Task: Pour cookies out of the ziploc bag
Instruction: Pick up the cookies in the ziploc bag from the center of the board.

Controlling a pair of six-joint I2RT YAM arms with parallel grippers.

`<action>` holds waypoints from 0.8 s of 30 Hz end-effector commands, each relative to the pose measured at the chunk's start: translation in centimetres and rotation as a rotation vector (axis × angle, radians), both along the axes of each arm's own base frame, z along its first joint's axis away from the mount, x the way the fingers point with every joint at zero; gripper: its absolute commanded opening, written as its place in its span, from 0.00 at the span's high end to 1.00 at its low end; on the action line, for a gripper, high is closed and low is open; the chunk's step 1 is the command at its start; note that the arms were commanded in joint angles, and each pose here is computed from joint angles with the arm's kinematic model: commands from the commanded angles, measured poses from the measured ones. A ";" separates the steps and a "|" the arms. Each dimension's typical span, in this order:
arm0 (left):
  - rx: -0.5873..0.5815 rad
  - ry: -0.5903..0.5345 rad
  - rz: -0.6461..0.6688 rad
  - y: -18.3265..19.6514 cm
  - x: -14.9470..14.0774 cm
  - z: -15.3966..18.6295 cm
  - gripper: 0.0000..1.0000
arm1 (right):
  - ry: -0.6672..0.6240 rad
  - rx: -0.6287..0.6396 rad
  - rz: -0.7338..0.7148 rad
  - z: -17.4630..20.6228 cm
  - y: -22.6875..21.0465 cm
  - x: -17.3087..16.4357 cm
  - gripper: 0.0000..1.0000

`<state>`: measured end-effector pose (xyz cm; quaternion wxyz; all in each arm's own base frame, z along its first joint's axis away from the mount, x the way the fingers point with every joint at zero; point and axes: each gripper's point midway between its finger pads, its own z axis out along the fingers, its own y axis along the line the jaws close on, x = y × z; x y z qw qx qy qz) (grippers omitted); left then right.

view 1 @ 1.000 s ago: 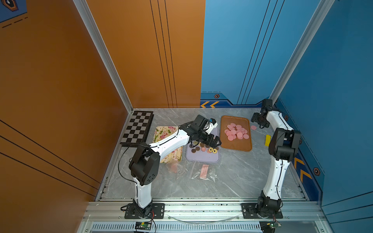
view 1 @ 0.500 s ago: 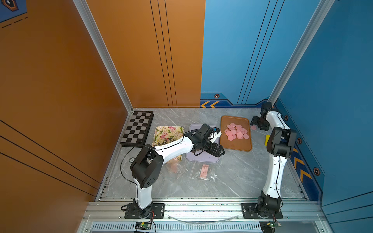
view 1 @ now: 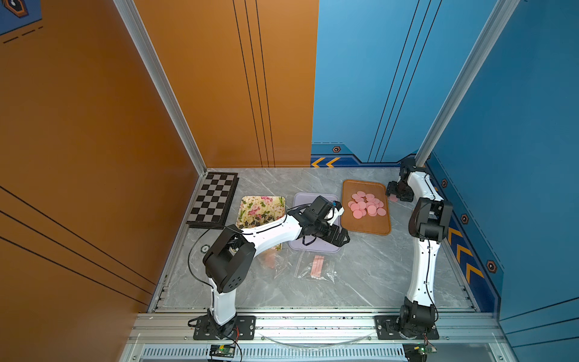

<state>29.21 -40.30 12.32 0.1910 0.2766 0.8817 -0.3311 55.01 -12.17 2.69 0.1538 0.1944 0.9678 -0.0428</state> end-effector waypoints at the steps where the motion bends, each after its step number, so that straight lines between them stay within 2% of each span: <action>1: -0.008 -0.021 0.011 0.2 -0.2 0.7 0.02 | 0.079 -0.028 0.030 -1.0 0.1 -1.3 0.27; 8: -0.015 -0.024 0.011 0.1 -0.3 1.0 0.02 | 0.098 0.004 0.020 -1.2 0.2 -2.0 0.41; 24: -0.013 -0.029 0.004 -0.3 -0.8 1.2 0.02 | 0.086 0.053 0.021 -1.1 0.4 -2.1 0.51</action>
